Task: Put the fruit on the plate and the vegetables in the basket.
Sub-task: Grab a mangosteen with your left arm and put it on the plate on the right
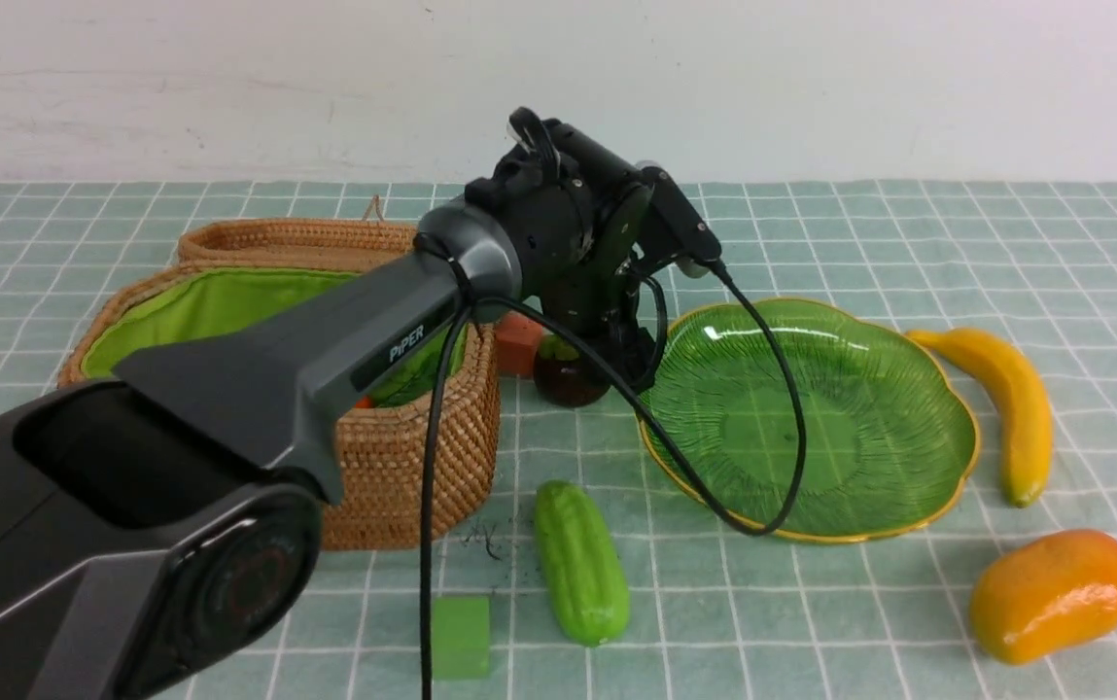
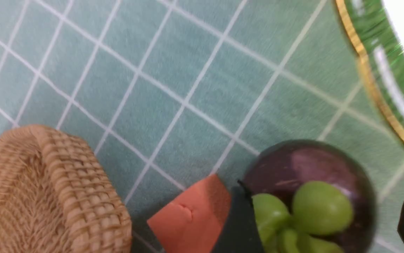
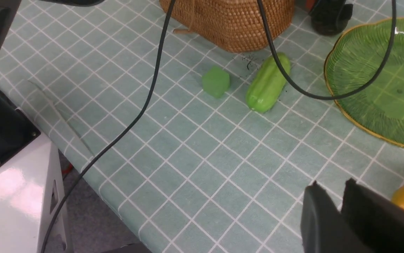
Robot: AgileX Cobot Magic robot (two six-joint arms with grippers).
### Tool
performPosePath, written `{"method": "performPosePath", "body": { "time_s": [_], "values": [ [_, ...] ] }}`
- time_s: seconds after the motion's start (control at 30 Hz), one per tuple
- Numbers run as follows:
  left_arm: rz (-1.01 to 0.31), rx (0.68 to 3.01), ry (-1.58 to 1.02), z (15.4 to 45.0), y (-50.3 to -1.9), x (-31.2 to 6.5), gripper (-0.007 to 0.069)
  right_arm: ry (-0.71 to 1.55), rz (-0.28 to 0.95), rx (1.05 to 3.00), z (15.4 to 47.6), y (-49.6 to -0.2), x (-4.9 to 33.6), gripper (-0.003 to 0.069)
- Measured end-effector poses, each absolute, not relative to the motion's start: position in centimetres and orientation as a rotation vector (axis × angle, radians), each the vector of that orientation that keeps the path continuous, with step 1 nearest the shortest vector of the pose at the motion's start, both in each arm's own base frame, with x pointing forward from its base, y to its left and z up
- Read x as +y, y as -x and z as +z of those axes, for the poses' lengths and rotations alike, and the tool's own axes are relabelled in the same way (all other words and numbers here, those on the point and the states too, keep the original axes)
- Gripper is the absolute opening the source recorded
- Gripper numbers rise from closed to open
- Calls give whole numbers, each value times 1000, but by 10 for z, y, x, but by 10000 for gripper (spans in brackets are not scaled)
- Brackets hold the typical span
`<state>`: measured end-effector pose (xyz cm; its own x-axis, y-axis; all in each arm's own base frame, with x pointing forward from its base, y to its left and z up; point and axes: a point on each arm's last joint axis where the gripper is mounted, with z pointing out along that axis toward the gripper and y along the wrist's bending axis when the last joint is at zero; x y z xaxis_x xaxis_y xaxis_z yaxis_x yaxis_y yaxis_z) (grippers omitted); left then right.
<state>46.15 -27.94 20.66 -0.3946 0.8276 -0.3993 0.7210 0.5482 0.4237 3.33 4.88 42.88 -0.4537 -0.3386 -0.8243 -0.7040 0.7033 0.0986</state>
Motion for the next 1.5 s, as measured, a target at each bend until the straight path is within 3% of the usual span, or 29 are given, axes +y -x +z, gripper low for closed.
{"method": "performPosePath", "body": {
  "time_s": [0.53,0.87,1.5],
  "values": [
    [254,2194,-1235,200,-469,-274,547,771,526,2082,428,-35,47,108],
    [246,2218,-1239,195,-469,-275,468,726,490,2105,427,-37,44,108],
    [191,2212,-1240,199,-467,-278,462,719,469,2108,427,-38,42,108]
  ]
}}
